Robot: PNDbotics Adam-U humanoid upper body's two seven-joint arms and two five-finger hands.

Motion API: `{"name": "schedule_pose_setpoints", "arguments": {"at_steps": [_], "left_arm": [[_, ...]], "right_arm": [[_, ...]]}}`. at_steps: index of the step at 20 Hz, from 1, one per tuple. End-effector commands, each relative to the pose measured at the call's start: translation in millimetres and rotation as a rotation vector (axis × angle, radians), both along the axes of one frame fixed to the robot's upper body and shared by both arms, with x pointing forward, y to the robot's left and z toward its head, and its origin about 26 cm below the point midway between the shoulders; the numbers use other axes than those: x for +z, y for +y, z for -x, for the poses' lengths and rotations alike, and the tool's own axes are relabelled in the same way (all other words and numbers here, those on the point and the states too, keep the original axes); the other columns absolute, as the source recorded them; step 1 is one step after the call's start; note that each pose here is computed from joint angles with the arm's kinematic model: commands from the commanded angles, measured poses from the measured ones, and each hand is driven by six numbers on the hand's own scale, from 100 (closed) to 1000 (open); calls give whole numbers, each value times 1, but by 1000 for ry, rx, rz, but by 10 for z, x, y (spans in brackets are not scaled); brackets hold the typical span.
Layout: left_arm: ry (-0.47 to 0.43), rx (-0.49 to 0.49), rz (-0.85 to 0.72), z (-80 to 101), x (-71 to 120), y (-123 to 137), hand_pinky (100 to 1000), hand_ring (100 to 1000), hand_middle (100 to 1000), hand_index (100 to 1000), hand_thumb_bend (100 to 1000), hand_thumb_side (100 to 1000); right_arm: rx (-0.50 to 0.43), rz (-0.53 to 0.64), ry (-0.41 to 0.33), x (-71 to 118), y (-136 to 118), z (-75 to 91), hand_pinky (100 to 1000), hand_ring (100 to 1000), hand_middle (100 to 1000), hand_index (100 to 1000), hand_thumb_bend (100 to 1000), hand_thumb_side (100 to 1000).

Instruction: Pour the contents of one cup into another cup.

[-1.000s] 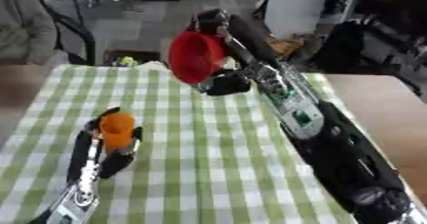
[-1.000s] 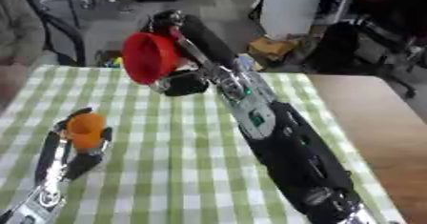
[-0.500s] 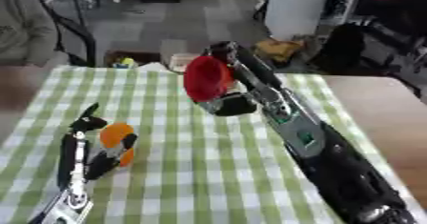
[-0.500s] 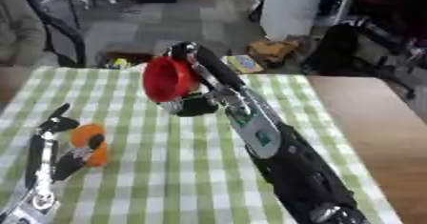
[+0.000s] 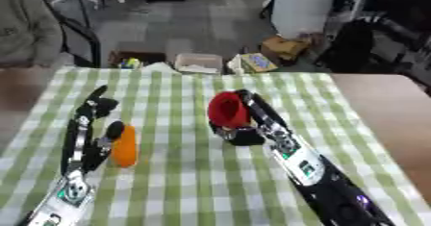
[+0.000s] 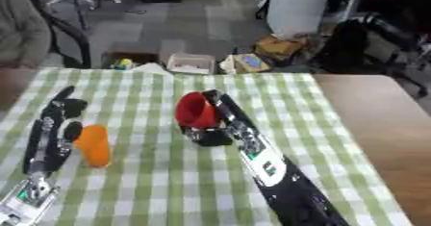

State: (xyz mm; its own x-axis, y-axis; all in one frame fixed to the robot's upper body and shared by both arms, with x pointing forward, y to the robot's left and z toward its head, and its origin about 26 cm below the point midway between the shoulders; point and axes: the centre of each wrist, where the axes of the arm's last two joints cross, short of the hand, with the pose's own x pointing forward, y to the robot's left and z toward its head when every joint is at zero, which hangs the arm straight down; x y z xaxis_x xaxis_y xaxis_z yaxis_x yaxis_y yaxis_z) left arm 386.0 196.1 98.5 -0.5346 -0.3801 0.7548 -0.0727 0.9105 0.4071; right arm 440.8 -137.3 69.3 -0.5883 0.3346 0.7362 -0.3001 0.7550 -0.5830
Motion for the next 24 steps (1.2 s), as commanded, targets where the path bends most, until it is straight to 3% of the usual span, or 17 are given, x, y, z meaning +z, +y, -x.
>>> {"name": "schedule_pose_setpoints", "arguments": {"at_steps": [1, 3, 5, 9, 14, 15, 16, 19, 24], "left_arm": [[-13, -90, 33, 86, 330, -24, 759, 737, 664, 933, 953, 1000], [-6, -121, 62, 144, 443, -40, 759, 737, 664, 933, 936, 1000], [4, -141, 89, 193, 512, -55, 759, 737, 664, 934, 910, 1000], [24, -153, 109, 247, 548, -58, 759, 738, 664, 936, 885, 1000], [28, -152, 116, 270, 533, -52, 759, 738, 665, 937, 876, 1000], [26, -153, 117, 276, 534, -52, 759, 738, 665, 937, 875, 1000], [25, -154, 120, 281, 535, -53, 759, 738, 665, 937, 874, 1000], [25, -159, 123, 293, 534, -56, 760, 739, 666, 938, 869, 1000], [25, -173, 116, 318, 523, -37, 762, 743, 671, 938, 872, 1000]], "right_arm": [[-1, -17, 23, -38, 31, -7, 500, 357, 315, 562, 269, 244], [12, 5, 41, -107, 47, 13, 532, 405, 332, 576, 326, 296], [34, 40, 56, -169, 57, 31, 647, 506, 402, 627, 531, 462], [92, 142, 59, -242, 38, 48, 745, 591, 492, 719, 662, 593], [137, 264, 10, -240, -45, 34, 841, 697, 604, 819, 701, 613], [136, 278, 0, -234, -70, 30, 863, 722, 646, 847, 648, 656], [129, 285, -13, -219, -101, 21, 869, 728, 655, 853, 718, 625], [85, 268, -51, -133, -202, -11, 873, 732, 671, 864, 724, 643], [-10, 187, -130, 184, -412, -68, 865, 724, 680, 874, 728, 651]]}}
